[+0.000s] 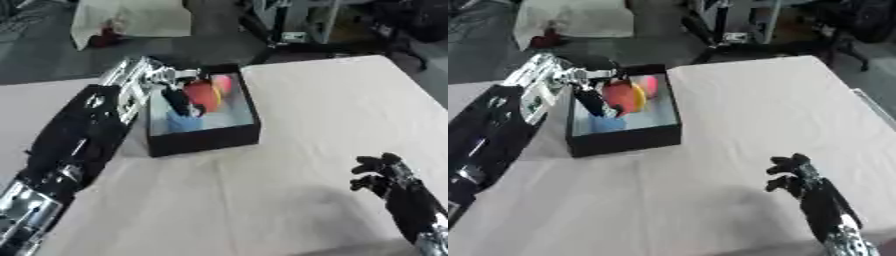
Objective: Pick up objects on the table and place them in the box.
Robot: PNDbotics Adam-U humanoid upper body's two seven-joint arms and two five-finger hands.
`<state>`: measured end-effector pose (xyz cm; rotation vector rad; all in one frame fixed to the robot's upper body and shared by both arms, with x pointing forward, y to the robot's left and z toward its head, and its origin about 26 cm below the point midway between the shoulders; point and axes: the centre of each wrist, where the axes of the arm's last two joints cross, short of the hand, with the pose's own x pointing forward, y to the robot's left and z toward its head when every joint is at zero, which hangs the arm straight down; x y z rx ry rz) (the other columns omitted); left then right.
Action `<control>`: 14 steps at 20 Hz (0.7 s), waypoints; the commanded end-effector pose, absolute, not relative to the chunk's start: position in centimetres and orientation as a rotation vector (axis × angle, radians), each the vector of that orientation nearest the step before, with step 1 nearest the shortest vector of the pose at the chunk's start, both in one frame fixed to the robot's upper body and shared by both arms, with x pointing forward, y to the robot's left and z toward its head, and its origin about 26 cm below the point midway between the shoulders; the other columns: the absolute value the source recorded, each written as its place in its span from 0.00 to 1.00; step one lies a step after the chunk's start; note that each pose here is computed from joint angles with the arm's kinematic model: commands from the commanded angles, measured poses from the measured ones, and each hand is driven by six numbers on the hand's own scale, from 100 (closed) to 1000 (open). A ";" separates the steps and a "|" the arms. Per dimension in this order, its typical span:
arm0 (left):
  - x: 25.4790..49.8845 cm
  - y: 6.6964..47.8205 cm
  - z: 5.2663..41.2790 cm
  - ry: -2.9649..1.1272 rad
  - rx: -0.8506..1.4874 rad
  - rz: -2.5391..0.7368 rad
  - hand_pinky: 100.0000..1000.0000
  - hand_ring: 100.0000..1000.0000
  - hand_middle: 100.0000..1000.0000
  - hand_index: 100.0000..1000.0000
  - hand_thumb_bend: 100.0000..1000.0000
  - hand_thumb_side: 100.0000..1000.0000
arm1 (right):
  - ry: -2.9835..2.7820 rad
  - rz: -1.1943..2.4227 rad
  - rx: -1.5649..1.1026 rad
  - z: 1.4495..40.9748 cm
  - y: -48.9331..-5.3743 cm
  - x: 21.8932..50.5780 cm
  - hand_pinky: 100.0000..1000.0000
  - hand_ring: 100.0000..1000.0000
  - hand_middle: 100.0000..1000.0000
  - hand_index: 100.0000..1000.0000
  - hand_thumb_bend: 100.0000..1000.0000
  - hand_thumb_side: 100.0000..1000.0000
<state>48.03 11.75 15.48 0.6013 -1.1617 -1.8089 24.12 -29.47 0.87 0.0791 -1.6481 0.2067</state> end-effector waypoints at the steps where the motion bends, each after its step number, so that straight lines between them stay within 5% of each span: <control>1: 48.7 11.5 15.9 -1.153 0.684 -1.730 0.49 0.68 0.78 0.88 0.35 0.46 | -1.666 0.216 0.086 1.4 -29.5 24.4 0.72 0.46 0.55 0.73 0.00 1.00; 2: 48.9 11.9 16.2 -1.149 0.724 -1.704 0.51 0.70 0.79 0.89 0.39 0.50 | -1.667 0.217 0.088 1.4 -29.5 24.4 0.72 0.46 0.55 0.73 0.00 1.00; 3: 49.0 12.3 16.4 -1.146 0.763 -1.681 0.57 0.74 0.82 0.90 0.56 0.66 | -1.667 0.217 0.088 1.4 -29.5 24.4 0.72 0.46 0.55 0.73 0.00 1.00; 5: 49.1 12.7 16.7 -1.145 0.838 -1.637 0.66 0.78 0.85 0.92 0.68 0.85 | -1.667 0.215 0.087 1.4 -29.6 24.4 0.72 0.46 0.55 0.73 0.00 1.00; 7: 49.0 12.6 16.8 -1.156 0.981 -1.568 0.75 0.82 0.87 0.93 0.78 0.92 | -1.666 0.216 0.089 1.4 -29.5 24.4 0.72 0.46 0.55 0.73 0.00 1.00; 12: 48.9 13.2 16.0 -1.245 1.328 -1.433 0.80 0.82 0.87 0.92 0.73 0.98 | -1.665 0.209 0.085 1.3 -29.6 24.3 0.72 0.46 0.55 0.73 0.00 1.00; 14: 48.6 15.2 17.7 -1.350 1.359 -1.323 0.76 0.76 0.82 0.90 0.56 0.93 | -1.663 0.203 0.079 1.3 -29.7 24.3 0.72 0.46 0.55 0.73 0.00 1.00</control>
